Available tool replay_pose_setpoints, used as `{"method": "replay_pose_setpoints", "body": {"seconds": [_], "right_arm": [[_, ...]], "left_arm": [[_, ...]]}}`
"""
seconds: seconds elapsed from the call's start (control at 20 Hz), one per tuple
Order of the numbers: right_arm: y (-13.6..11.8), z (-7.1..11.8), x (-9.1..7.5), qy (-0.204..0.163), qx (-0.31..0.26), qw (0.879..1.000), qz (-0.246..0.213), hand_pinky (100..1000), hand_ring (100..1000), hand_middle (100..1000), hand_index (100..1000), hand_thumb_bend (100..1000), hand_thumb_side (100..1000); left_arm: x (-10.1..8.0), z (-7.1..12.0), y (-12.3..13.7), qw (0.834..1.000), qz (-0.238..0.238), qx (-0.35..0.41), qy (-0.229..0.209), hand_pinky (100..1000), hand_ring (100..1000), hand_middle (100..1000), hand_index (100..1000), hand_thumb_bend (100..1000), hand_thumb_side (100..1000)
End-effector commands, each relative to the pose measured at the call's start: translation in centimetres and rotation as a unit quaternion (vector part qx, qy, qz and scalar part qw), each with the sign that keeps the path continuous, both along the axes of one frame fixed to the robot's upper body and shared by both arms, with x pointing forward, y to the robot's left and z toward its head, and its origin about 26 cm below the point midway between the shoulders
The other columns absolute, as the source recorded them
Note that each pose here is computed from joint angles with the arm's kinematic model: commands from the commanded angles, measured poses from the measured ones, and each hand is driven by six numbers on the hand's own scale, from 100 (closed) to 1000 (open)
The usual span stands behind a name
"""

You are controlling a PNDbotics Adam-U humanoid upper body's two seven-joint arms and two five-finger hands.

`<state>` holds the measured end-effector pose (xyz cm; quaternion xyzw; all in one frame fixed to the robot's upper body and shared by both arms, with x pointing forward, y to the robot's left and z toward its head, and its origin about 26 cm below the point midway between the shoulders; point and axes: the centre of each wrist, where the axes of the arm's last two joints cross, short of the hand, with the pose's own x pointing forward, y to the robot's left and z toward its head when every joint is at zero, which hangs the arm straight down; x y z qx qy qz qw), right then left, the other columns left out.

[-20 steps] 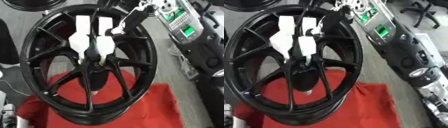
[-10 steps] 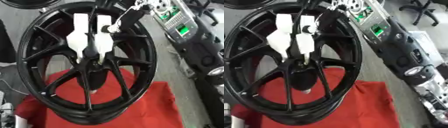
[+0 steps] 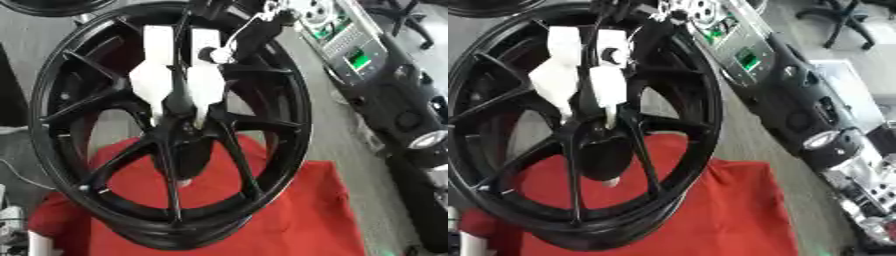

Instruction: Pull the pin out of the wheel hub.

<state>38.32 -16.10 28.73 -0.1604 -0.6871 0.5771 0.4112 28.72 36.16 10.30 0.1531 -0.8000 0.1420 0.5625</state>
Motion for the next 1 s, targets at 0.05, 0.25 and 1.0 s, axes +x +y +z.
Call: {"method": "replay_pose_setpoints", "body": {"seconds": [0.05,0.25,1.0], "right_arm": [[-0.28,1.0,0.02,-0.015,-0.007,1.0,-0.003,831,749,710,779,484,100],[-0.31,0.98,0.29,-0.014,-0.019,1.0,-0.003,825,748,710,779,483,100],[-0.5,1.63,0.9,-0.01,-0.093,0.995,0.019,814,752,711,782,474,100]], "left_arm": [[0.13,0.85,0.24,1.0,-0.003,0.013,-0.008,809,908,844,824,222,903],[0.16,0.87,0.18,1.0,-0.005,0.014,-0.008,809,908,844,824,222,904],[0.18,0.77,0.09,1.0,-0.012,0.016,-0.005,811,909,843,817,220,903]]}}
